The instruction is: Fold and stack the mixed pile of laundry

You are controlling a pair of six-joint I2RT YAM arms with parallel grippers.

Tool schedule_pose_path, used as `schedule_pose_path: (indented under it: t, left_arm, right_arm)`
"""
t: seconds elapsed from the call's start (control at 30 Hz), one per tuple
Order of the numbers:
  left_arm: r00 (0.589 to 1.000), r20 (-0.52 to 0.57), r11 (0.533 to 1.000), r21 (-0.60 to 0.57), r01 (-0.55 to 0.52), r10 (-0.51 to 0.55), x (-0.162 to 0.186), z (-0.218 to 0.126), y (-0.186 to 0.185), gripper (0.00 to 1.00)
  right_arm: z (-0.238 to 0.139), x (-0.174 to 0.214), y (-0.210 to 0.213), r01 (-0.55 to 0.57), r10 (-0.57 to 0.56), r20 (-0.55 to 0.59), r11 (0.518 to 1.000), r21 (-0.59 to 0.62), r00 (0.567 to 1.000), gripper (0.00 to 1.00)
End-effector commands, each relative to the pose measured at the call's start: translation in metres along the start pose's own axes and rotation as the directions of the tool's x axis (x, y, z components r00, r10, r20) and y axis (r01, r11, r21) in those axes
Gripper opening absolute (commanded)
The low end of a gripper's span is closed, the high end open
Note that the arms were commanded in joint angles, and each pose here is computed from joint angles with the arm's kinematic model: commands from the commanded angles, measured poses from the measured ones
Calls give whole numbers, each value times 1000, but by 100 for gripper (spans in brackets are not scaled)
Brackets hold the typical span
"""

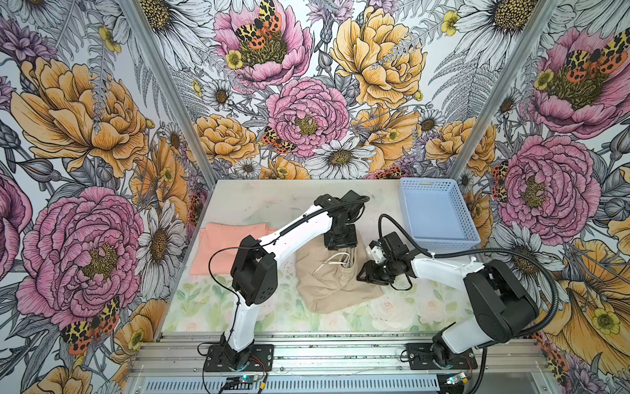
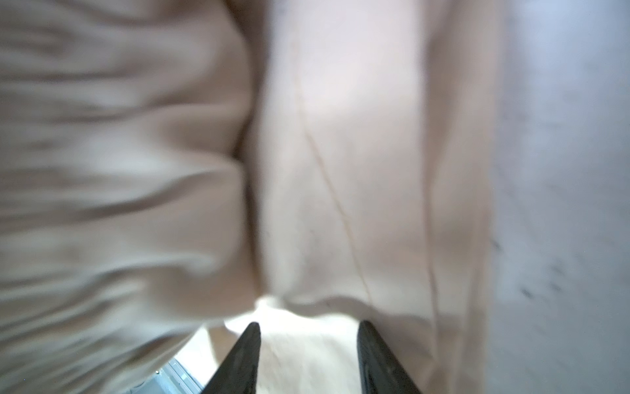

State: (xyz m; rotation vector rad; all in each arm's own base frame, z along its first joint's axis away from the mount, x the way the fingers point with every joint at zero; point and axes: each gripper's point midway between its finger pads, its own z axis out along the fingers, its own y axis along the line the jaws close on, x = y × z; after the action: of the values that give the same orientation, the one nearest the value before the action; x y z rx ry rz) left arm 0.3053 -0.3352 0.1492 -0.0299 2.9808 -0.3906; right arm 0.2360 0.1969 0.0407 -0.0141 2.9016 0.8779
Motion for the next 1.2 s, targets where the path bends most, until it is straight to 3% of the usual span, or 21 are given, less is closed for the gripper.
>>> schedule_pose_path:
  t: [0.0,0.07,0.27,0.57,0.77,0.93,1.17]
  left_arm:
    - [994,107,994,107,5,-16,-18,-37,-21,61]
    - [988,150,991,130,14,-33,-24,-57,-18,64]
    - [967,225,986,137,91,-120,-30,-85,40,67]
    - [943,232,967,141,211,-240,-7,-74,115,67]
    - [936,224,960,140,243,-270,4,-65,136,67]
    - [938,215,959,131,249,-273,10,-59,146,67]
    - [942,197,960,132,249,-271,16,-49,150,67]
  right_arm:
    - [-36,9,-27,-54,48,42,985,166,998,52]
    - [-58,12,-34,-62,46,72,970,235,996,53]
    - [-85,-3,1,-6,-22,136,980,199,990,57]
    - [-59,-39,59,149,-176,107,964,218,979,55]
    - [-29,-37,54,164,-177,39,961,222,984,37]
    - [-19,-26,29,149,-157,9,948,280,988,10]
    - [-11,-14,5,119,-118,-21,945,304,993,5]
